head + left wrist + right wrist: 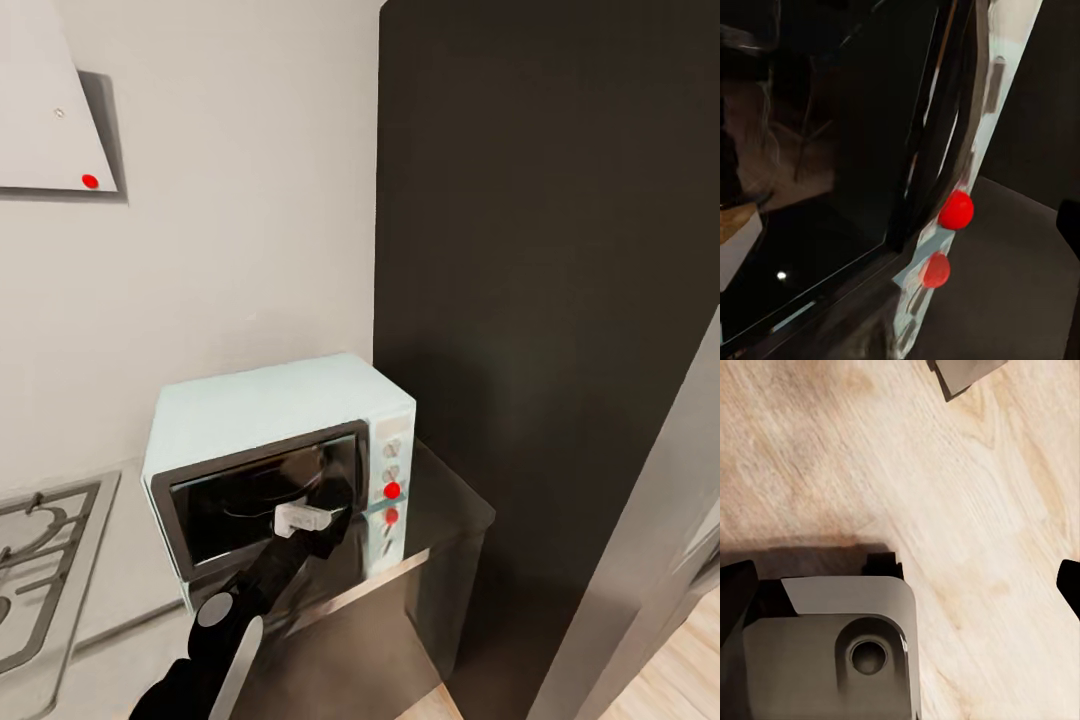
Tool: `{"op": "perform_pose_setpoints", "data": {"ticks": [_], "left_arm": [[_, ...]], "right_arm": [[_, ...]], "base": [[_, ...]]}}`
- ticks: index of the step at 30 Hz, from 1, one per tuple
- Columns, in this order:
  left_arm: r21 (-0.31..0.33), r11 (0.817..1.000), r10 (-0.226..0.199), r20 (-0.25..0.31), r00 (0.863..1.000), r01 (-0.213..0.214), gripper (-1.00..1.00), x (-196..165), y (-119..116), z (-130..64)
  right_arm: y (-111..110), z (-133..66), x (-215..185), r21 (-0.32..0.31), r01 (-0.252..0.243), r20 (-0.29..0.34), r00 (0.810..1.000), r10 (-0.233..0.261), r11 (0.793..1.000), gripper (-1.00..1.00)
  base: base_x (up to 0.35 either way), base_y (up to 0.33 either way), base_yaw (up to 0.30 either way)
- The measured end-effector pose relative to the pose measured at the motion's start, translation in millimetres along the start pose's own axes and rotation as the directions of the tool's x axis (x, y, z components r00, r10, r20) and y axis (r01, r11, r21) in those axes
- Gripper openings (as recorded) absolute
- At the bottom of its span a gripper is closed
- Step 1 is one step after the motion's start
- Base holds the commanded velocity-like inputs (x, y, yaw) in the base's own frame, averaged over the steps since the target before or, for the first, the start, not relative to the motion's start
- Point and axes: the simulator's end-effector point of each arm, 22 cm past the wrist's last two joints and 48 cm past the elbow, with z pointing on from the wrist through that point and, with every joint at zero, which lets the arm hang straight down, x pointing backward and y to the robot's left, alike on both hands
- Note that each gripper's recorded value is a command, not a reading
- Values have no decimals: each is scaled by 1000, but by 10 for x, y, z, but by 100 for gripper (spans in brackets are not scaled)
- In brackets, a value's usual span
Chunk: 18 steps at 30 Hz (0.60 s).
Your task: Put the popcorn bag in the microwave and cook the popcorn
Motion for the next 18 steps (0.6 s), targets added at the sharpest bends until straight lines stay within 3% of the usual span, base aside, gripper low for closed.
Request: {"op": "perform_pose_setpoints", "data": {"ticks": [12,15,18], "left_arm": [[37,999,5,-6,1000,-5,100,28,-176,22],[3,1000,-10,3,1000,10,100,-10,-25,12],[-1,1000,-9,4,1000,9,100,-18,-17,13]], "right_arm": [[0,1,1,0,0,0,1000,0,1000,100],[0,3,-1,0,0,-1,1000,0,1000,100],[-16,4,-4,2,-1,0,1000,1,1000,100]], "base": [[61,0,0],[-271,0,0],[-334,0,0]]}}
